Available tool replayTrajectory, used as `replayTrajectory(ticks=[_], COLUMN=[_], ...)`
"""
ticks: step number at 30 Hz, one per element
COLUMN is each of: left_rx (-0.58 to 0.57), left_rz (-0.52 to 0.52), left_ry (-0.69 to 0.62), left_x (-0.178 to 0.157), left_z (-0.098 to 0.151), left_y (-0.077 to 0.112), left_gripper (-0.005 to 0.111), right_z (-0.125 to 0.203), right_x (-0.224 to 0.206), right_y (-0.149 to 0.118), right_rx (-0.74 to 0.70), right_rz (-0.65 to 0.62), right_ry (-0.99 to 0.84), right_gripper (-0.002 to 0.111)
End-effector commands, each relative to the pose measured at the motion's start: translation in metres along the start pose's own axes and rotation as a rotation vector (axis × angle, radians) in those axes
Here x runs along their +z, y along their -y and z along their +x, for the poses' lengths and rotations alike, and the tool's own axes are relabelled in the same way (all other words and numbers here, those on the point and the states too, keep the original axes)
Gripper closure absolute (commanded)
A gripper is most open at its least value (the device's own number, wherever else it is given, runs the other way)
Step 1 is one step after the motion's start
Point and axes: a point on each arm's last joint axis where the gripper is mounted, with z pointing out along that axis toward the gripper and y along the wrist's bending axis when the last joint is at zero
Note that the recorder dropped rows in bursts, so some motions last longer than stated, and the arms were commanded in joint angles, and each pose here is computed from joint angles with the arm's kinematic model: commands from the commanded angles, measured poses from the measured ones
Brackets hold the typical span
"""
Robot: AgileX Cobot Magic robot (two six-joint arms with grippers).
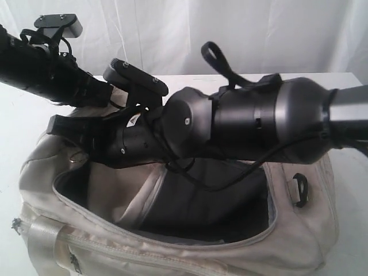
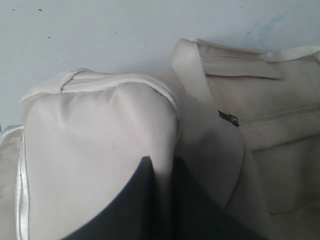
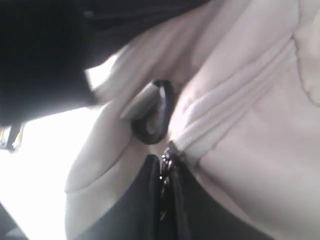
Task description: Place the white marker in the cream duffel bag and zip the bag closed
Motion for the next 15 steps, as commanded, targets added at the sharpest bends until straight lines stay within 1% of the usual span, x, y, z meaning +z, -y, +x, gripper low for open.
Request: replayTrajectory(ticks=[1,6,7,10,12,15], left_rx=[-0.008,-0.005,-0.005,-0.005,-0.005,-0.005], left_rz=[0.01,0.01,0.01,0.01,0.01,0.01], left_ry=[0.034,0.034,0.034,0.034,0.034,0.034], left_x=[-0.003,-0.003,-0.003,-0.003,-0.003,-0.003], left_z=[-0.005,-0.005,-0.005,-0.005,-0.005,-0.005], left_y=[0.004,0.004,0.004,0.004,0.004,0.004], left_gripper=[0.106,0.106,0.106,0.106,0.106,0.106], right_z=[-0.002,0.004,0.009,0.013,0.011,0.005], right_x=[-0.017,-0.018,-0.019,-0.022,-0.03,-0.043], right_y=[-0.006,-0.006,-0.005,-0.007,-0.012,-0.02], right_rx=[-0.051,-0.057,-0.058,-0.052,-0.106,-0.146], right_rz=[-0.015,-0.01,-0.005,-0.012,-0.038,-0.069], right_ry=[-0.058,-0.126,-0.177,-0.231,-0.225,-0.194], right_gripper=[0.104,0.104,0.104,0.104,0.104,0.104])
